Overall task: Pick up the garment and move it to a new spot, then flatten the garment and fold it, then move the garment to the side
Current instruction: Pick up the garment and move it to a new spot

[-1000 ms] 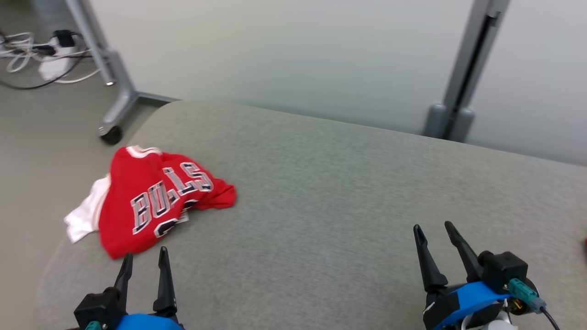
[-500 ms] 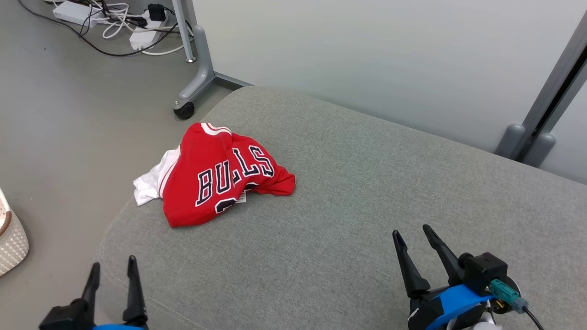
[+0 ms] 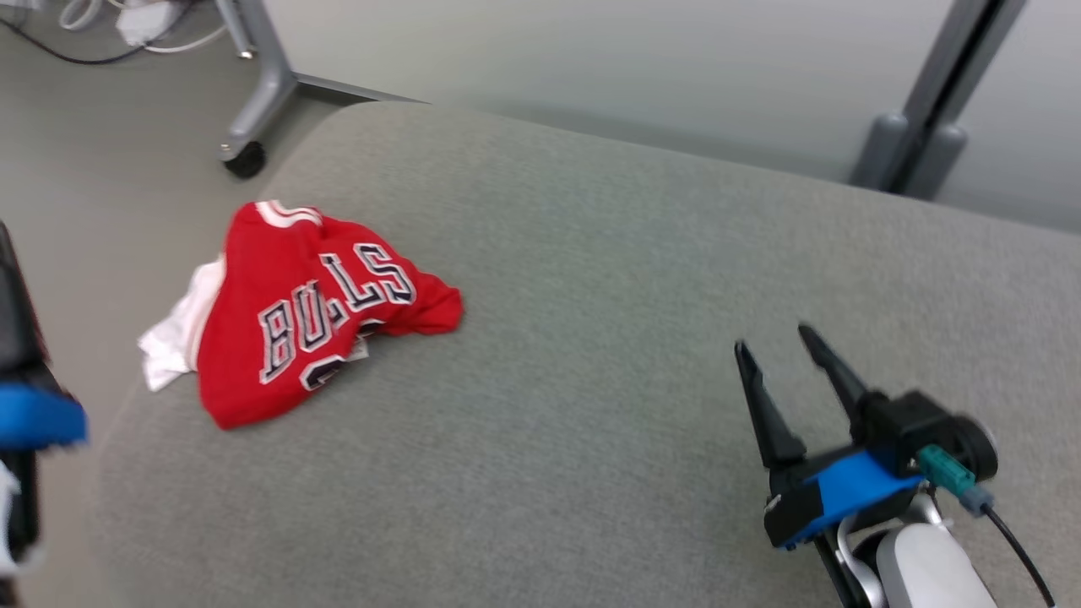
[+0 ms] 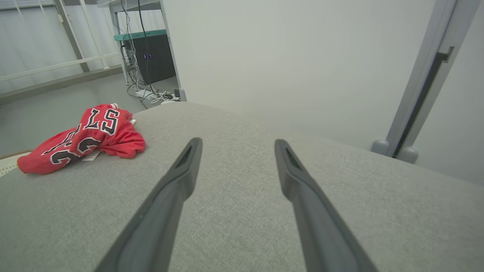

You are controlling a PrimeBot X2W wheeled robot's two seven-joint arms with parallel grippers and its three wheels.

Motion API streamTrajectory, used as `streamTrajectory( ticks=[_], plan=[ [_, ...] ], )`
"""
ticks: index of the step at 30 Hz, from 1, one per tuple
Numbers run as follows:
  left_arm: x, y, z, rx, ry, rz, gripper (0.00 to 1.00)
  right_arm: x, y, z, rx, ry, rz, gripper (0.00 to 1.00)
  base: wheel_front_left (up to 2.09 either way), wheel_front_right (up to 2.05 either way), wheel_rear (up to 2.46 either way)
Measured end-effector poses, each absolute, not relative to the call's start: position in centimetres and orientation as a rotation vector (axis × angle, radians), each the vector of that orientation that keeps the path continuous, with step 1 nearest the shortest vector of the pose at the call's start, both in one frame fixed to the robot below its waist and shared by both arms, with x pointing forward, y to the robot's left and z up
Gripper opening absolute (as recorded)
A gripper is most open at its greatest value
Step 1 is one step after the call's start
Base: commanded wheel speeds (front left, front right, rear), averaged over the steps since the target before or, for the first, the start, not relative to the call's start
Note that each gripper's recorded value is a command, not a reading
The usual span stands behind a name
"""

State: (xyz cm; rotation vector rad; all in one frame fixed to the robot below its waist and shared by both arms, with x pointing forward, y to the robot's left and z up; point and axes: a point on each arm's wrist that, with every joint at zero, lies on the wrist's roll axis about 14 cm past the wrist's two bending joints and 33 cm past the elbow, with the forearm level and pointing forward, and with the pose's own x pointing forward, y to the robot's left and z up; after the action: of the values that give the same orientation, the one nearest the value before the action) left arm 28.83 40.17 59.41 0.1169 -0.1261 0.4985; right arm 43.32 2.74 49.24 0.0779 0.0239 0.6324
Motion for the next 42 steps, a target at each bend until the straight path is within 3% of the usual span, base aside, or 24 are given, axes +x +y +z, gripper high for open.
streamTrajectory(
  ticks=[6,12,17,25,26,27,28,30,36,42],
  plan=[
    [38.7,41.0,63.0,0.107,-0.096,0.395,1.00,46.6,0.4,50.0,0.033,-0.009,0.561,1.00,0.00,0.00,0.00],
    [46.3,41.0,56.3,-0.074,0.187,0.344,1.00,48.7,-1.5,48.8,-0.005,0.017,0.507,1.00,0.00,0.00,0.00],
    [47.6,39.0,46.7,-0.144,0.502,0.286,1.00,49.7,-2.9,47.0,-0.036,0.054,0.470,1.00,0.00,0.00,0.00],
    [44.5,36.7,36.8,-0.215,0.878,0.242,1.00,50.5,-3.7,44.7,-0.051,0.099,0.446,1.00,0.00,0.00,0.00],
    [44.1,36.8,36.4,-0.212,0.899,0.245,0.96,50.6,-3.7,44.5,-0.051,0.102,0.448,1.00,0.00,0.00,0.00],
    [44.0,36.9,36.1,-0.211,0.911,0.247,0.63,50.6,-3.6,44.4,-0.049,0.103,0.449,1.00,0.00,0.00,0.00],
    [43.9,37.1,36.1,-0.208,0.915,0.252,0.38,50.6,-3.5,44.3,-0.047,0.104,0.450,1.00,0.00,0.00,0.00],
    [44.3,37.4,36.4,-0.202,0.888,0.254,0.00,50.7,-3.3,44.3,-0.036,0.104,0.456,1.00,0.00,0.00,0.00],
    [46.1,39.2,40.3,-0.135,0.706,0.273,0.00,50.5,-2.8,45.2,-0.013,0.082,0.469,1.00,0.00,0.00,0.00],
    [48.4,40.3,48.1,-0.039,0.450,0.248,0.00,49.9,-3.3,47.5,0.014,0.030,0.456,1.00,0.00,0.00,0.00]
  ],
)
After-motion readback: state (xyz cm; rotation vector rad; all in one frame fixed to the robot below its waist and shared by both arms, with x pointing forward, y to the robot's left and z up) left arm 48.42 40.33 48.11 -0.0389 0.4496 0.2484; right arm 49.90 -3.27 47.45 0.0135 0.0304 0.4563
